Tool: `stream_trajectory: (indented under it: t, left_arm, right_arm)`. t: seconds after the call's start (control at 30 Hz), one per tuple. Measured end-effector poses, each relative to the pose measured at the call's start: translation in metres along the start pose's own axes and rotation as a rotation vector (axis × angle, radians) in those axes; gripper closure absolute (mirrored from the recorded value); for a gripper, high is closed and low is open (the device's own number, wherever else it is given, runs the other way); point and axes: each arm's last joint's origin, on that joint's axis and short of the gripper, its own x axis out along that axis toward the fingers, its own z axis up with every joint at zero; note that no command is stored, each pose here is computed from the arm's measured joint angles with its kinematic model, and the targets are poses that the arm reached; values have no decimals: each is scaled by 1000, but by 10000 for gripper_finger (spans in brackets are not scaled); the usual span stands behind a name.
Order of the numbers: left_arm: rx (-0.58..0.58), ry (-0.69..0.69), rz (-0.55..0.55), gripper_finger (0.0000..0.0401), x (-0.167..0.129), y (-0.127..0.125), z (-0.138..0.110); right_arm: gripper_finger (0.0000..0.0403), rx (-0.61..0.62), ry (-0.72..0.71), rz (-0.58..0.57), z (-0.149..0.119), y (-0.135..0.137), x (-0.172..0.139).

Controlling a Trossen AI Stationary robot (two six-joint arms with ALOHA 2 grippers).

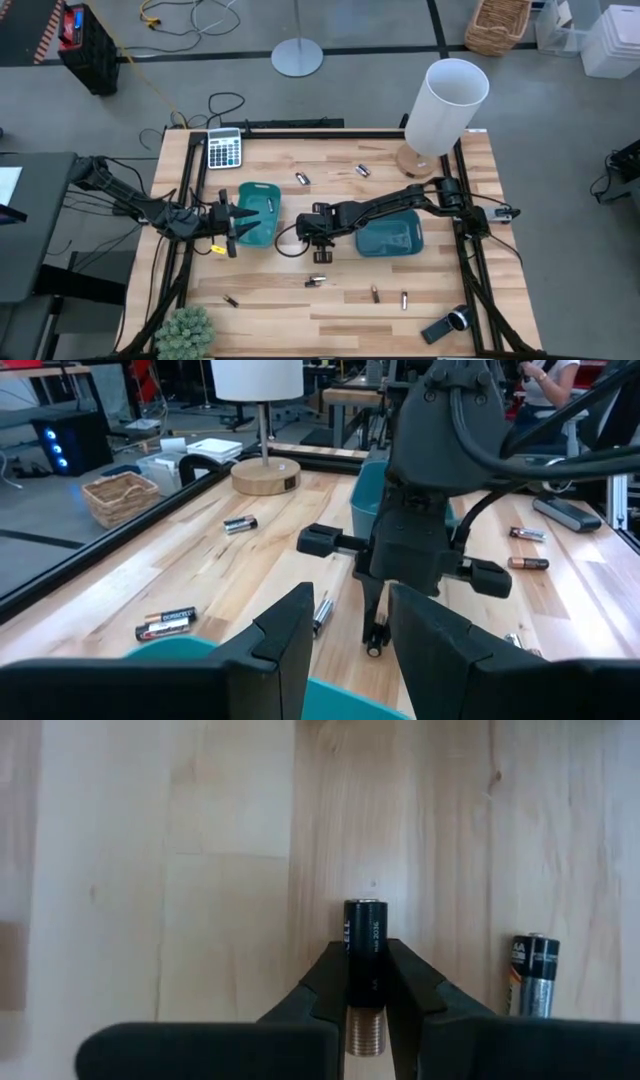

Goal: Sort batteries
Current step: Put the black battery into the dark blue bin

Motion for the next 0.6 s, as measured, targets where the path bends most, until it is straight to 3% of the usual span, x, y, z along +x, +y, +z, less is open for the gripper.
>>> stream_trajectory:
  t: [0.23,0.4,0.6]
  left_arm:
    - [4,6,1,273,0,0,-1]
    - [4,7,1,273,0,0,-1]
    - [-8,9,1,273,0,0,-1]
  right_arm:
    - [352,-22,-78,-2,9,-2,-9]
    - [352,-46,-239,-2,26,-5,-41]
    - [352,-57,-320,-5,29,-10,-75]
